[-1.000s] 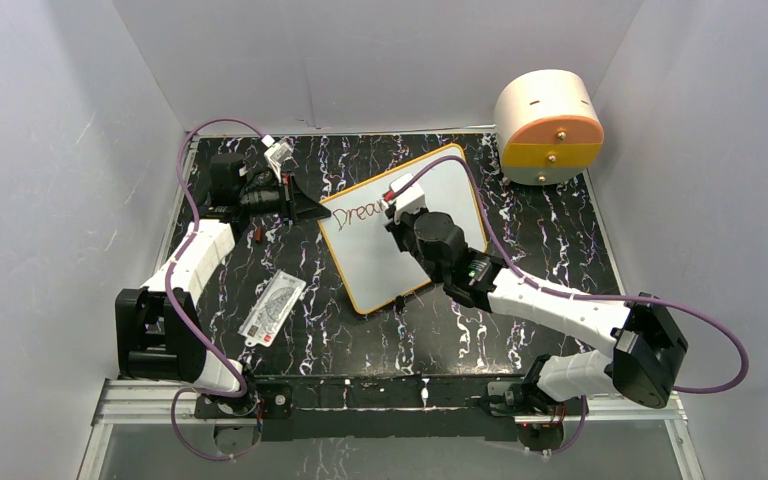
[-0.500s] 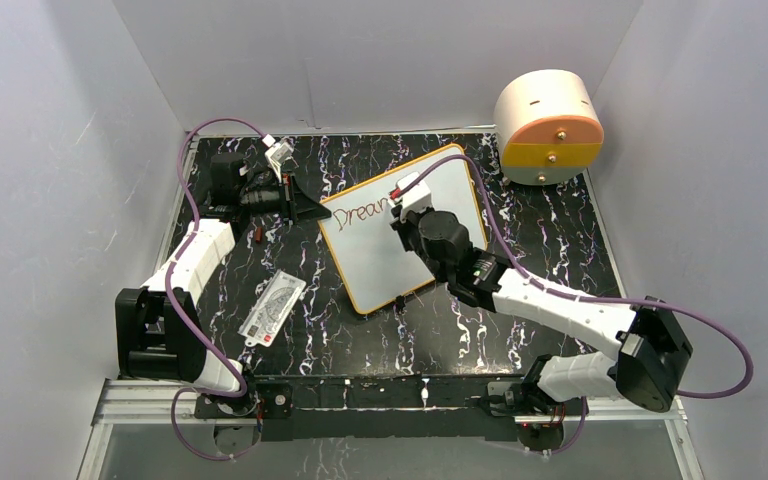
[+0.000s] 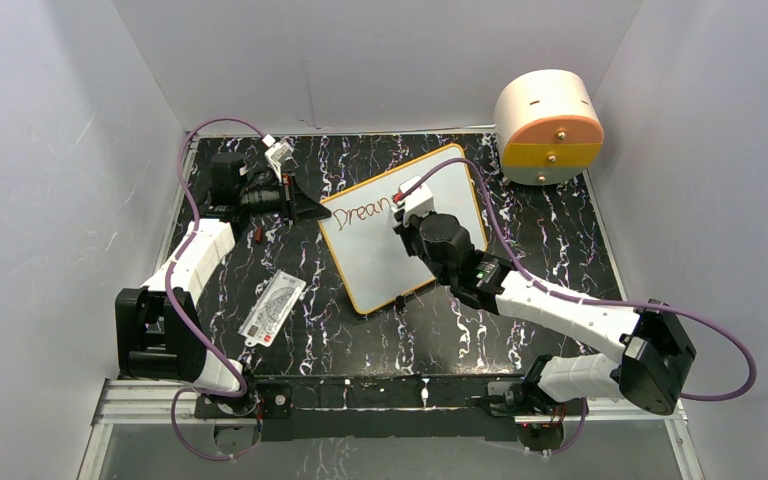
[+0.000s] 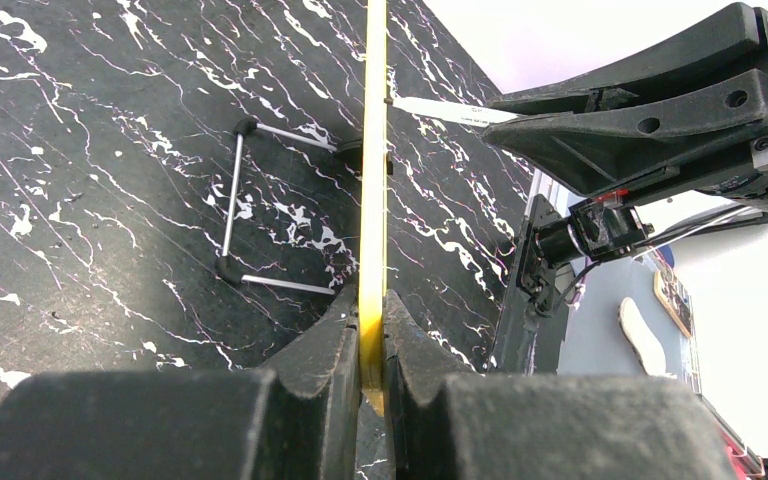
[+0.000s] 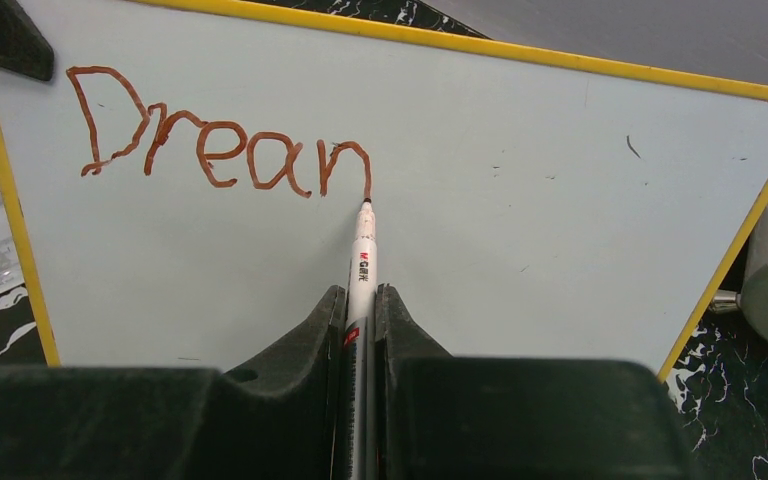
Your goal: Write a sentence on the whiteboard
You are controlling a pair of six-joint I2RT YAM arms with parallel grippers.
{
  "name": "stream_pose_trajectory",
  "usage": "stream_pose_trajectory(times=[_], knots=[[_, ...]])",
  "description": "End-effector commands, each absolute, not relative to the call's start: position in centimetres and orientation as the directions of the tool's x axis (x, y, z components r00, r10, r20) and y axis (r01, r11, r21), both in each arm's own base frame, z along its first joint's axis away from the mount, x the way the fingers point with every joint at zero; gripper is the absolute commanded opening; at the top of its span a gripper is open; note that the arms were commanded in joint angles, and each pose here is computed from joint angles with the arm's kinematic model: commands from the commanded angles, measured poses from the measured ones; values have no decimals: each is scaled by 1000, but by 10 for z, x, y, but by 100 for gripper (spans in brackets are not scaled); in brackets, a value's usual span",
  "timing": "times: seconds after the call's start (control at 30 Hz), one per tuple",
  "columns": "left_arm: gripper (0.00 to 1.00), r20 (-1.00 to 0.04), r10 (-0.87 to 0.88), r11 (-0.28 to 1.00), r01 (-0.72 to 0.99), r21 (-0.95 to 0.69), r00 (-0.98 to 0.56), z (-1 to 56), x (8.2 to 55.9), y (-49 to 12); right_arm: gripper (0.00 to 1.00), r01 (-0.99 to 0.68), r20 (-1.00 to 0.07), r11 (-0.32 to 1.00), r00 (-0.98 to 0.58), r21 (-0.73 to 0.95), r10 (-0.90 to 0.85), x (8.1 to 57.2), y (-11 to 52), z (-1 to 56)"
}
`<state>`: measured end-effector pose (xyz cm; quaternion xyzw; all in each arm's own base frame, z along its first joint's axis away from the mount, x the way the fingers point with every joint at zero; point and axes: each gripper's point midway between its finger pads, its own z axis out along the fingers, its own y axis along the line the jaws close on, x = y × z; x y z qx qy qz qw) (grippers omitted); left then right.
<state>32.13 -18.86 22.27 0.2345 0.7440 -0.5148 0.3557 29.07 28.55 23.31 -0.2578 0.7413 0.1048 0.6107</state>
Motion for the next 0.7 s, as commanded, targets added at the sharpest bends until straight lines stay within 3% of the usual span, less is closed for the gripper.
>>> stream_pose_trajectory(times=[0.0,0.67], knots=[[0,-716,22,361,674,-645,-697,202,310,-196,0,-496,-974,858,-92,-136,-207,295,287,248],[0,-713,27,354,674,-649,-701,201,309,-198,0,-483,-985,864,-17,-144,-173,308,298,272]])
